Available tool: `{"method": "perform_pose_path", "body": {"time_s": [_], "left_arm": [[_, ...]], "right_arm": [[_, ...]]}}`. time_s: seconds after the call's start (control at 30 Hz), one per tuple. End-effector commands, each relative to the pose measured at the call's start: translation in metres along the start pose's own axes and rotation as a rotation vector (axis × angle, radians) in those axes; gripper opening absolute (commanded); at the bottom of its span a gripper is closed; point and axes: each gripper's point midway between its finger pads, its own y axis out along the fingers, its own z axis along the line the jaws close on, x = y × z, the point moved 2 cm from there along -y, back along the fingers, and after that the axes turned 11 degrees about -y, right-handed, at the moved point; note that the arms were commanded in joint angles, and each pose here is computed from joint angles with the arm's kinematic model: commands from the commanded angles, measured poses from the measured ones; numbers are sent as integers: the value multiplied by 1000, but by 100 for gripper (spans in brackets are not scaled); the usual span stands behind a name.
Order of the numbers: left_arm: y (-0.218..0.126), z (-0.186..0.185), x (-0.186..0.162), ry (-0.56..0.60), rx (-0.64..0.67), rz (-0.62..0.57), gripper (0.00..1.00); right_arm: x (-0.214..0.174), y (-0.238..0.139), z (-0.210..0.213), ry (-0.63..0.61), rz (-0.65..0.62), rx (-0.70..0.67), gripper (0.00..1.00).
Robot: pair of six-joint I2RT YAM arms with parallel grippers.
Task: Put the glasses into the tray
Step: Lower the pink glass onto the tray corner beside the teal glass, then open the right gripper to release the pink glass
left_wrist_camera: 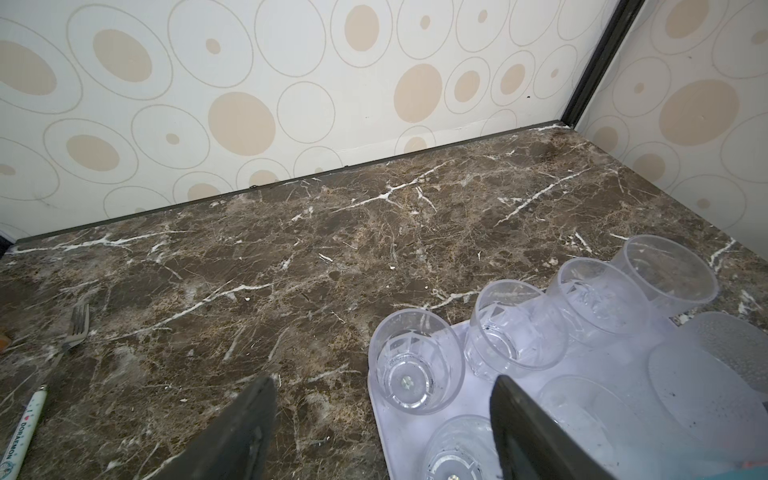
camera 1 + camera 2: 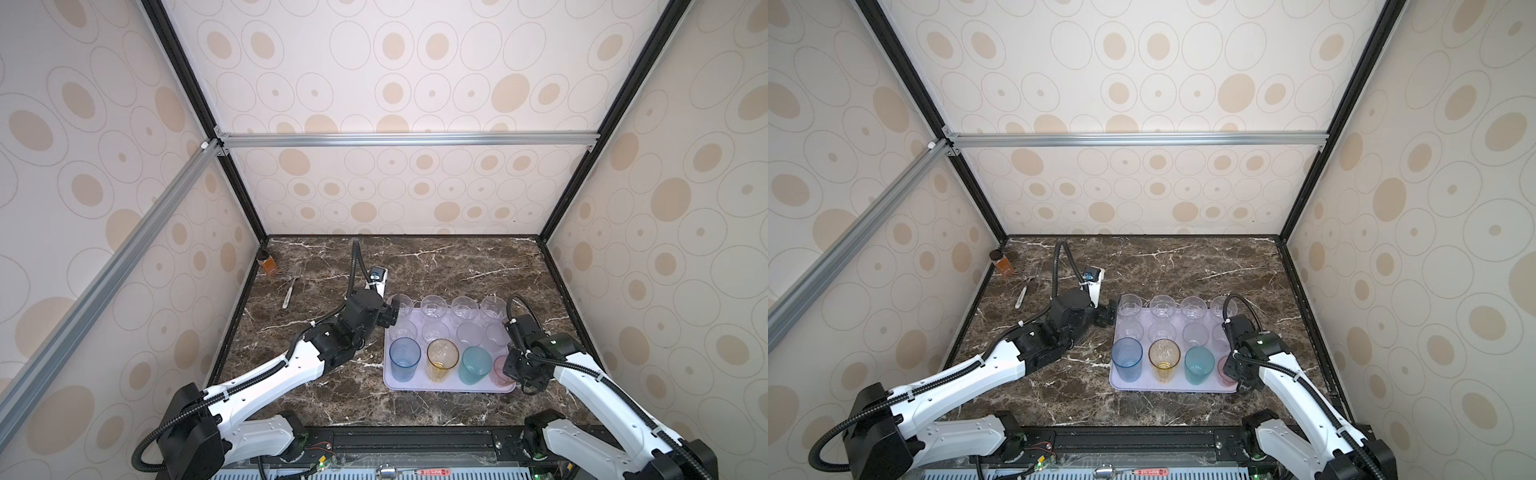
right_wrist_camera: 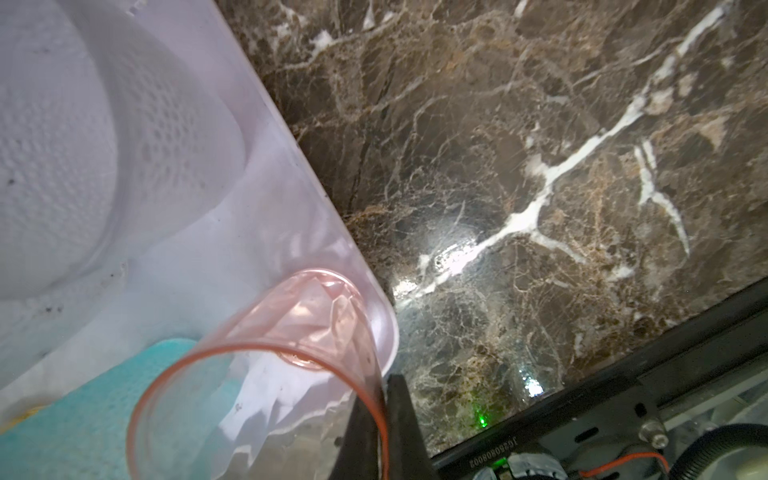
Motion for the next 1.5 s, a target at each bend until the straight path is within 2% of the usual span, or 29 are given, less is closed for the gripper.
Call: {"method": "perform_pose_path", "body": {"time_s": [0.0, 0.13, 0.3, 0.43, 0.57, 0.67, 0.83, 1.0, 1.07, 1.3, 1.47], "left_arm": [[-4, 2, 8, -17, -4, -29, 81], [-5, 3, 8, -18, -3, -28, 81], [-5, 4, 8, -18, 2, -30, 81], [-5, 8, 7, -12, 19, -23, 81], [-4, 32, 6, -1, 120, 12, 80], [-6, 55, 9, -37, 160, 28, 79], [-11, 69, 10, -99, 139, 31, 79], [-8, 68, -13, -144, 84, 99, 79], [-7, 70, -24, -163, 72, 124, 79], [-4, 80, -56, -221, 71, 175, 79], [0, 80, -60, -233, 65, 184, 79]], "right_arm": [[-3, 8, 0, 3, 21, -10, 3], [-3, 8, 1, -4, 24, -7, 6], [0, -3, 2, -11, 11, 11, 26], [6, -22, 0, -23, -10, 13, 36], [11, -45, -2, -38, -46, 33, 40], [26, -66, -9, -29, -106, 42, 42], [52, -73, -12, -6, -125, 75, 44], [78, -43, -6, 181, -96, 305, 36], [81, -27, -4, 221, -54, 355, 33], [65, 10, 2, 212, 49, 372, 33], [58, 28, -1, 222, 80, 358, 32]]}}
